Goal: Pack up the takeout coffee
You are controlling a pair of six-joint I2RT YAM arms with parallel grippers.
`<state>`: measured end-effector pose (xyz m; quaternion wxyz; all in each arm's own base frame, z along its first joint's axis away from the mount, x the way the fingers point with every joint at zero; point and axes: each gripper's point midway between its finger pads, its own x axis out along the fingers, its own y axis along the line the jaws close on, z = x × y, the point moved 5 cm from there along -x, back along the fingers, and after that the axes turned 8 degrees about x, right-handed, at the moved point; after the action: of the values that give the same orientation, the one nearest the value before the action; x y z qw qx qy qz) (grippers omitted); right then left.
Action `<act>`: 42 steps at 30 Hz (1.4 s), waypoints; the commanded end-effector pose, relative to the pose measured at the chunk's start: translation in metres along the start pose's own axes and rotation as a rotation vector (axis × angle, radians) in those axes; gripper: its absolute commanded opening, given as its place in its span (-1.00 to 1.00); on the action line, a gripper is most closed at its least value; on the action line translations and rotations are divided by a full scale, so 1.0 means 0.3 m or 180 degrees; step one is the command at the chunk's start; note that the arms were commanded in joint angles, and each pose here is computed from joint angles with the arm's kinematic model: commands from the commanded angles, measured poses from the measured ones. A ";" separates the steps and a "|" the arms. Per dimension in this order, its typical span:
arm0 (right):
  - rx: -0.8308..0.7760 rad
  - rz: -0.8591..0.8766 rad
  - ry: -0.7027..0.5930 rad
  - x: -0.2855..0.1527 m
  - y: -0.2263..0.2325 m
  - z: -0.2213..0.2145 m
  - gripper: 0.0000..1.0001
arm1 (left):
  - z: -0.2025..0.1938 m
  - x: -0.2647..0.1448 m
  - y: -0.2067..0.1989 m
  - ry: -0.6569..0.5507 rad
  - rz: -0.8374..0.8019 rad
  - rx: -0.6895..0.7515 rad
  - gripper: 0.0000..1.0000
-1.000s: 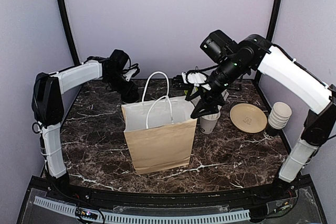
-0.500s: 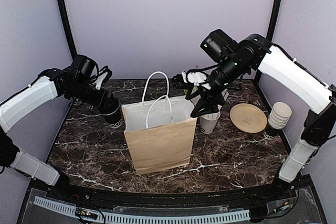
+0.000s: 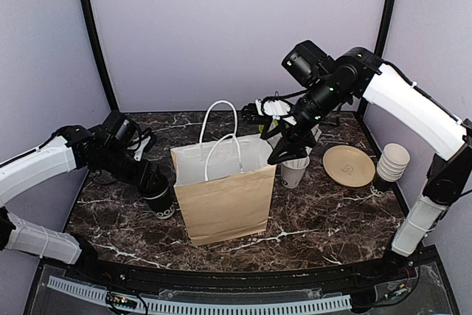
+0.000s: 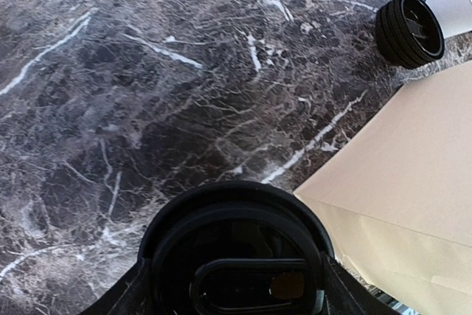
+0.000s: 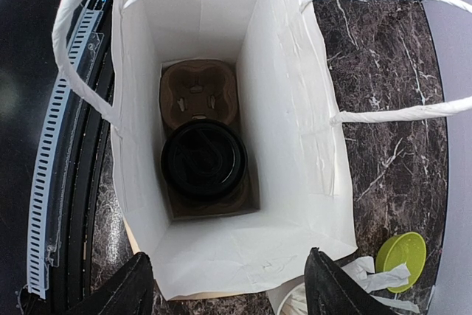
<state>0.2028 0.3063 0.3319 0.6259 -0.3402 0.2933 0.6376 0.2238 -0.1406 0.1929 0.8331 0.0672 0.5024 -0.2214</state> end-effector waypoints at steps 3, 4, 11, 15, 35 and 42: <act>-0.0003 -0.0101 -0.0112 -0.034 -0.009 0.021 0.41 | -0.043 0.049 -0.020 0.0137 0.0153 -0.0179 0.27; -0.0006 -0.0107 -0.0114 -0.036 -0.008 0.021 0.41 | -0.052 0.053 -0.020 0.0158 0.0173 -0.0182 0.30; -0.0016 -0.0121 -0.0087 -0.034 -0.007 0.014 0.41 | -0.081 0.042 -0.071 0.0315 -0.0002 -0.0175 0.56; -0.0027 -0.0123 -0.0109 -0.041 0.000 0.012 0.41 | -0.058 0.002 -0.098 0.0428 -0.0093 -0.0063 0.97; -0.0033 -0.0147 -0.0112 -0.050 0.010 0.001 0.41 | -0.057 -0.105 -0.113 0.0859 -0.0144 0.0251 0.78; -0.0014 -0.0132 -0.0095 -0.043 0.009 -0.002 0.41 | -0.068 -0.061 -0.113 0.0947 -0.0140 0.0331 0.79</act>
<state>0.1990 0.2996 0.3351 0.6316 -0.3430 0.2874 0.6331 0.1900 -0.1597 0.2135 0.7576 0.1129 0.5932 -0.2477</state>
